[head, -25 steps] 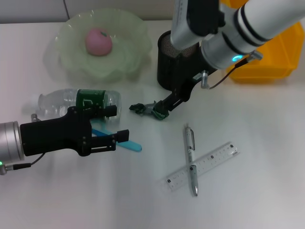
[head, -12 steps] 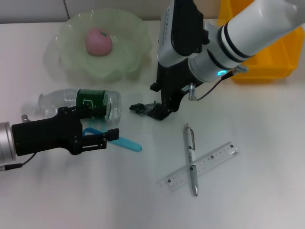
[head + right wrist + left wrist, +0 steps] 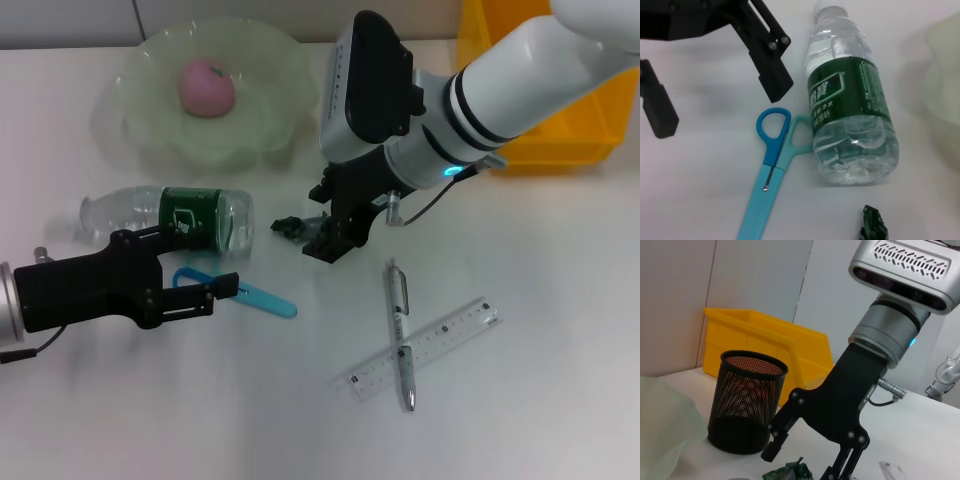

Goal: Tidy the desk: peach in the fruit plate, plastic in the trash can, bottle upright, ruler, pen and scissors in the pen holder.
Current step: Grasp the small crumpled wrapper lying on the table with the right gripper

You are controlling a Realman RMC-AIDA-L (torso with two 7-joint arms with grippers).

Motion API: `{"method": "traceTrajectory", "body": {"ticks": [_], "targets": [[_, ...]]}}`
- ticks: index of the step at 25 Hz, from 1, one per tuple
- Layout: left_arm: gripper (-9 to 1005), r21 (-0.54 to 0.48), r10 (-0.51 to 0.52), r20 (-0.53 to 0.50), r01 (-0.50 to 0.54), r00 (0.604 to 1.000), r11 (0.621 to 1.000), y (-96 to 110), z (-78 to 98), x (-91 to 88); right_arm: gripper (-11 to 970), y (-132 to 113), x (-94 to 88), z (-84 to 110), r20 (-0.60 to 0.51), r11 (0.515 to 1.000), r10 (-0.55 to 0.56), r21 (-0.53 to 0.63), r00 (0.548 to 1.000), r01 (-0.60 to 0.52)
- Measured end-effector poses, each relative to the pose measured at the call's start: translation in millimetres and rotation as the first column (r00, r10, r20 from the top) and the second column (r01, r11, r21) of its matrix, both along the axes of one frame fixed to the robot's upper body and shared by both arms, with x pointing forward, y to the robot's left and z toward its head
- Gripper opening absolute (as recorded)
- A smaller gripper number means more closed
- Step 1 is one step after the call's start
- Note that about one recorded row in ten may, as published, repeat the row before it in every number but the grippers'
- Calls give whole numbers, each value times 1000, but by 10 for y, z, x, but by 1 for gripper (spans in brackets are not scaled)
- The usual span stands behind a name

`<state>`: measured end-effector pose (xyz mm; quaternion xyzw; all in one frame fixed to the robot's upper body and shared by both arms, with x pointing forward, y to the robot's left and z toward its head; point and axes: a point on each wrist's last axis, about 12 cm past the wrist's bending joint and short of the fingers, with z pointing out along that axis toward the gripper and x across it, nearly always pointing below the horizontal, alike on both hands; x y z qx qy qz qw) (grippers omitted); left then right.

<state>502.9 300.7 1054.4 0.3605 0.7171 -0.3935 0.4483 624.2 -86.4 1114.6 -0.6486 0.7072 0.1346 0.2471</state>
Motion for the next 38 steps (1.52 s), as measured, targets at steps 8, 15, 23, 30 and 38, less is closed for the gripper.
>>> {"method": "traceTrajectory", "body": {"ticks": [8, 15, 23, 30, 38], "targets": [[746, 0, 1, 0, -1, 1000, 1000, 3, 0, -2, 723, -22, 14, -59, 1, 1000, -26, -3, 1000, 26], [746, -1, -1, 4, 1, 1000, 1000, -14, 5, 10, 412, -18, 13, -63, -7, 999, -37, 7, 999, 37], [745, -1, -1, 4, 1, 1000, 1000, -17, 1, 6, 105, -13, 8, -61, -10, 999, -31, 5, 999, 31], [745, -3, -2, 5, 2, 1000, 1000, -25, -3, 2, 69, -5, 10, -52, -10, 1000, -30, 5, 1000, 30], [744, -2, -3, 6, 3, 1000, 1000, -26, -2, 6, 40, -6, 13, -46, -9, 1000, -30, 6, 1000, 30]]}}
